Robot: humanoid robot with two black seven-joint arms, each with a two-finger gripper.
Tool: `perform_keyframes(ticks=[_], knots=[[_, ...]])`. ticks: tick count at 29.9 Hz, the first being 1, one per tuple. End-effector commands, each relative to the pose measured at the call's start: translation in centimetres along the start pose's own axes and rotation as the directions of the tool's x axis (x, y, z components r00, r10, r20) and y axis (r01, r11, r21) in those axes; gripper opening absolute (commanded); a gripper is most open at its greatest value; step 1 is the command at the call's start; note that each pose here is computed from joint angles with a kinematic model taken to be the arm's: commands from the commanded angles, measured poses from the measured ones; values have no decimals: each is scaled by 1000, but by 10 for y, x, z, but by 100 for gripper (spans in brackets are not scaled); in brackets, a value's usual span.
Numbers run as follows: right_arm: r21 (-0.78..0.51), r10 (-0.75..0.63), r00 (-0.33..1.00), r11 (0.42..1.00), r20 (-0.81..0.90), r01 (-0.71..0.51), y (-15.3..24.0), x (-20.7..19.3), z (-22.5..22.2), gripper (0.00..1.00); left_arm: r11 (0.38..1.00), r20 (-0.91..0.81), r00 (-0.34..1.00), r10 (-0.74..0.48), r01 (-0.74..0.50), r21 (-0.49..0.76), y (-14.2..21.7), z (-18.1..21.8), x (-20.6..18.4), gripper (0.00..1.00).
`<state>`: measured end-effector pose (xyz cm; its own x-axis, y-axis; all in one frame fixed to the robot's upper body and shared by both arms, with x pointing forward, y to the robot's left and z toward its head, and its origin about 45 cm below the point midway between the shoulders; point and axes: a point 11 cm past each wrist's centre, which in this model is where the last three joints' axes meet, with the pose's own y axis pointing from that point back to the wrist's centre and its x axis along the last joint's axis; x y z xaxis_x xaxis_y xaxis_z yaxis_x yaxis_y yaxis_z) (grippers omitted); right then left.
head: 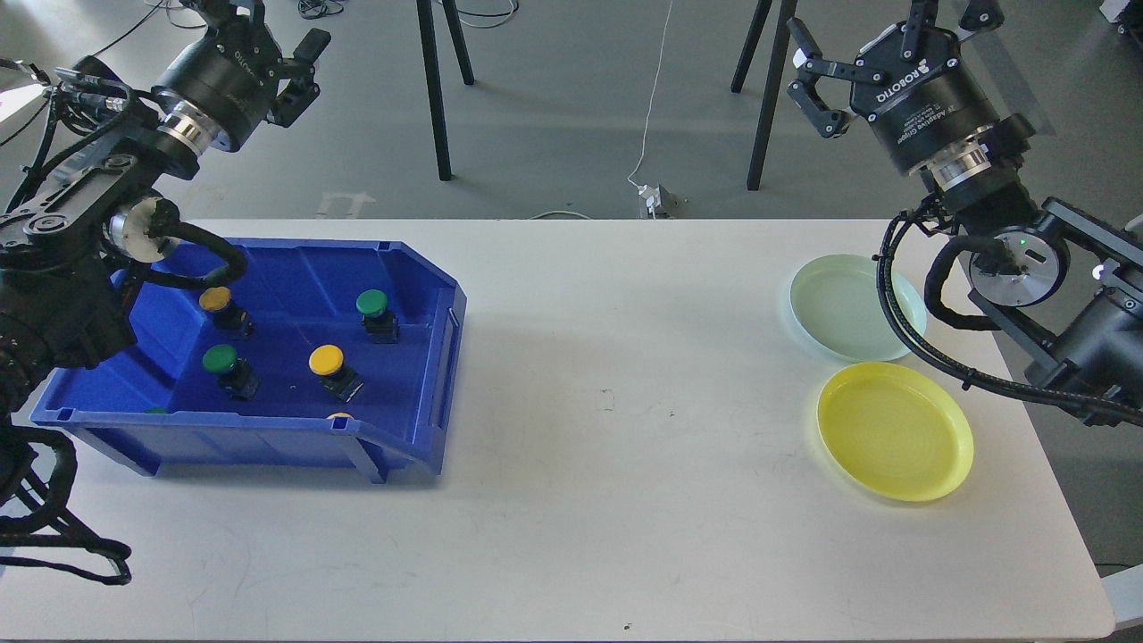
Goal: Pass button and place on color plate
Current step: 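Move the left gripper over the blue bin toward the buttons, then lower the left gripper and grasp the yellow-capped button in the bin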
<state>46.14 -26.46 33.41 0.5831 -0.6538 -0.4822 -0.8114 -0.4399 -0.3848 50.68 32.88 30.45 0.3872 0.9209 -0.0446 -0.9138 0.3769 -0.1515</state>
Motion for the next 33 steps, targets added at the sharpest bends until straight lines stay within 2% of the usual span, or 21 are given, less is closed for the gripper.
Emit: perform_keyframes(ticks=[1,7,9,13,15,17,19,23,26,29,33], knots=[[-4,10,1000,1000,-5,-10,3,4,0,100,1000,-5,1000,-9,9,-6,-2,1,-4,100],[-15,37,999,999,3,-37,10,11,9,100,999,-41,999,19,-20,-29,-2,3,0,100],[-15,32,999,999,13,-32,9,9,13,100,995,-118,992,49,-58,-76,-4,6,1,100],[-12,29,999,1000,15,-28,7,7,12,100,987,-290,957,9,-56,-154,-22,4,-33,100],[-14,25,999,1000,19,-25,7,6,14,100,976,-376,927,13,-94,-196,-20,5,-35,100],[-18,28,999,999,21,-28,9,7,16,100,963,-426,904,-48,-72,-261,-24,20,-48,100],[-21,35,999,999,17,-34,12,9,15,100,941,-431,889,-156,1,-340,-30,48,-70,100],[-22,40,999,999,9,-40,14,12,13,100,899,-272,911,-309,186,-397,-15,102,-87,100],[-25,40,999,999,9,-40,14,12,13,100,866,-61,907,-416,375,-331,3,126,-106,100],[-29,43,999,999,4,-43,15,13,14,100,834,215,839,-499,533,-144,23,136,-117,100],[-32,52,999,998,5,-52,18,16,16,100,759,524,595,-609,630,167,44,128,-128,100]])
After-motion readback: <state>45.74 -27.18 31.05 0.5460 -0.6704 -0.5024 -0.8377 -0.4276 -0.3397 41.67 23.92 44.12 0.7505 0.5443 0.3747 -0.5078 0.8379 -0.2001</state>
